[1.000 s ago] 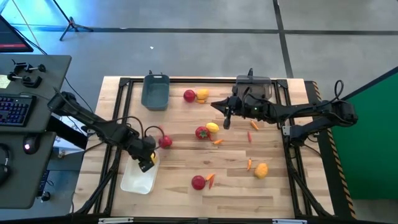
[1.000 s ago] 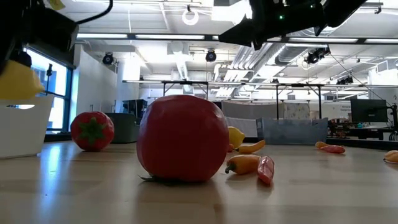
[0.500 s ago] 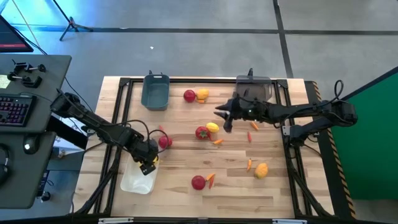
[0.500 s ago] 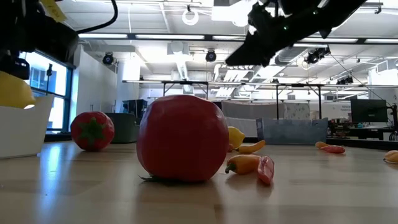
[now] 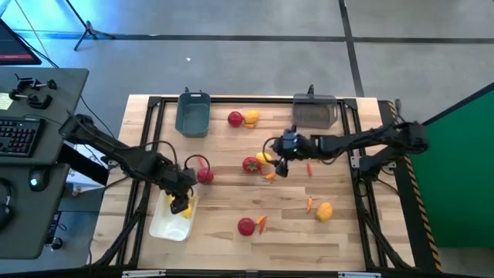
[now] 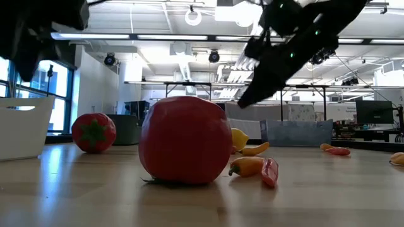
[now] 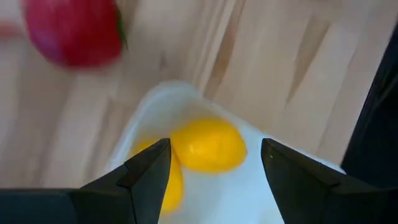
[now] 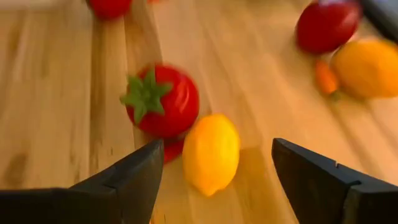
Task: Sort produce into baskets
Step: Put the yellow lemon into the white bin
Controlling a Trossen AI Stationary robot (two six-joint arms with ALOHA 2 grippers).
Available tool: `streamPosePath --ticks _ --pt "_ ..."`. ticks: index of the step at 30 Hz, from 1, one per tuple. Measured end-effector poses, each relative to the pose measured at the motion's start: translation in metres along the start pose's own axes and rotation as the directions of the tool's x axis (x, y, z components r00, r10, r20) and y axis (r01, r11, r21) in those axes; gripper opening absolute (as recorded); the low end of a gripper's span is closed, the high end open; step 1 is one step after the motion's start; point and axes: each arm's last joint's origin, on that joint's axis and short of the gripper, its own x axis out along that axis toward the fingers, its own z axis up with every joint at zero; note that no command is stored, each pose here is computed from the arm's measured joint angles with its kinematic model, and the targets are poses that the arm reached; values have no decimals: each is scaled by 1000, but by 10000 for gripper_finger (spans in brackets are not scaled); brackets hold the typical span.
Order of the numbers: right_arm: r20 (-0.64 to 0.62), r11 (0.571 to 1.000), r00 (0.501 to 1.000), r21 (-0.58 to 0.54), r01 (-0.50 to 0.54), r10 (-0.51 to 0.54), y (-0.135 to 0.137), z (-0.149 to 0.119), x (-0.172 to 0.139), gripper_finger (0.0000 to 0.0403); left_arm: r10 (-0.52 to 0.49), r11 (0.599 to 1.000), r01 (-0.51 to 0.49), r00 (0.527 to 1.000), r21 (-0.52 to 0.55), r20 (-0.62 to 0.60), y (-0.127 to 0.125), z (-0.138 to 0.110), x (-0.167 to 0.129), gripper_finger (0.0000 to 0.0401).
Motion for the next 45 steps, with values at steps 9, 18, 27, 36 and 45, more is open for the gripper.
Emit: streamPosePath --ticks 9,18,27,36,45 --pt "-77 1000 997 -4 8 -8 4 -19 37 291 -80 990 34 938 140 338 21 16 -17 212" --pt "-110 999 994 32 15 -11 5 -30 54 269 -237 959 87 768 270 595 56 47 0 178" --pt "-102 997 995 73 21 -13 4 -29 53 120 -294 955 122 515 271 805 95 57 13 140" --pt "43 996 999 90 -19 15 3 -1 21 115 -201 980 98 431 176 880 121 63 4 117" --pt "215 992 972 64 -113 97 9 20 0 116 -230 969 30 480 247 846 107 84 3 193"
